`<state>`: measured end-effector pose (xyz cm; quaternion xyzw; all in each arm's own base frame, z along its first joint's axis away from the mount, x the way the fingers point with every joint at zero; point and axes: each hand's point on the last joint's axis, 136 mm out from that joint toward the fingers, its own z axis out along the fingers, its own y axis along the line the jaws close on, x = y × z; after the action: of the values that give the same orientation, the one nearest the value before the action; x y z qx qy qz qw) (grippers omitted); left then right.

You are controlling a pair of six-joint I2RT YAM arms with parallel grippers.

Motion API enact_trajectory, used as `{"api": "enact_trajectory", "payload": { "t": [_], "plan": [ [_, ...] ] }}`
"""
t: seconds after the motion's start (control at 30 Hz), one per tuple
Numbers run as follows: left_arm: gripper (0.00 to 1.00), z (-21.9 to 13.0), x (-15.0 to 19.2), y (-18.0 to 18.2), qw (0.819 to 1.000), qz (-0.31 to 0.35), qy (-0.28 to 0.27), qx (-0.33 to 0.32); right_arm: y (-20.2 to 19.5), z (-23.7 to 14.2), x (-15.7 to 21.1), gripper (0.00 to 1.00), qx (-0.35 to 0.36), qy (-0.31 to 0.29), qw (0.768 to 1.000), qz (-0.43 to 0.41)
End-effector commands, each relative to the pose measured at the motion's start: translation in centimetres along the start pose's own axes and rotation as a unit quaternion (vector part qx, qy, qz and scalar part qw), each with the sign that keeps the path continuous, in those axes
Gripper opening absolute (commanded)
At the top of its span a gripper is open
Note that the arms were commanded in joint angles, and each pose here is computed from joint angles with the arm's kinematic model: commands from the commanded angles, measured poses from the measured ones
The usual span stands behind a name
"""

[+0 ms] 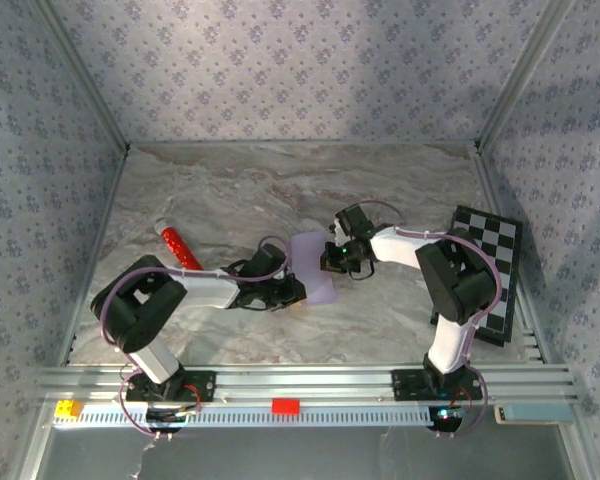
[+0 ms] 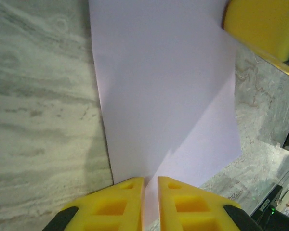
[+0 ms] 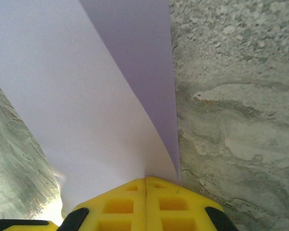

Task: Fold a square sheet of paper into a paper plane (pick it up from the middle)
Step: First fold the square sheet of paper in half at the center of the table.

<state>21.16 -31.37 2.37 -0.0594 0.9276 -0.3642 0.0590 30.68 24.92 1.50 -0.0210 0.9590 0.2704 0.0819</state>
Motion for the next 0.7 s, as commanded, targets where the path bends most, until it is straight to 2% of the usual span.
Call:
{"api": "enact_trajectory", "payload": {
  "t": [0.0, 0.23, 0.53, 0.67],
  "plan": [
    [0.16, -0.8, -0.4, -2.6, 0.999, 0.022, 0.000, 0.023, -8.4, 1.4, 6.4, 0.00, 0.151, 0.091, 0.983, 0.060],
    [0.16, 0.2, -0.6, -3.2, 0.999, 0.036, 0.014, 0.026, -8.5, 1.4, 6.5, 0.00, 0.152, 0.093, 0.982, 0.062],
    [0.15, 1.2, 2.3, 2.6, 0.998, 0.009, 0.053, -0.031, -8.6, 1.6, 6.7, 0.00, 0.152, 0.094, 0.982, 0.062],
    [0.14, 0.8, 3.2, 4.0, 0.997, 0.007, 0.060, -0.045, -8.8, 1.6, 6.8, 0.00, 0.154, 0.094, 0.982, 0.062]
  ]
}}
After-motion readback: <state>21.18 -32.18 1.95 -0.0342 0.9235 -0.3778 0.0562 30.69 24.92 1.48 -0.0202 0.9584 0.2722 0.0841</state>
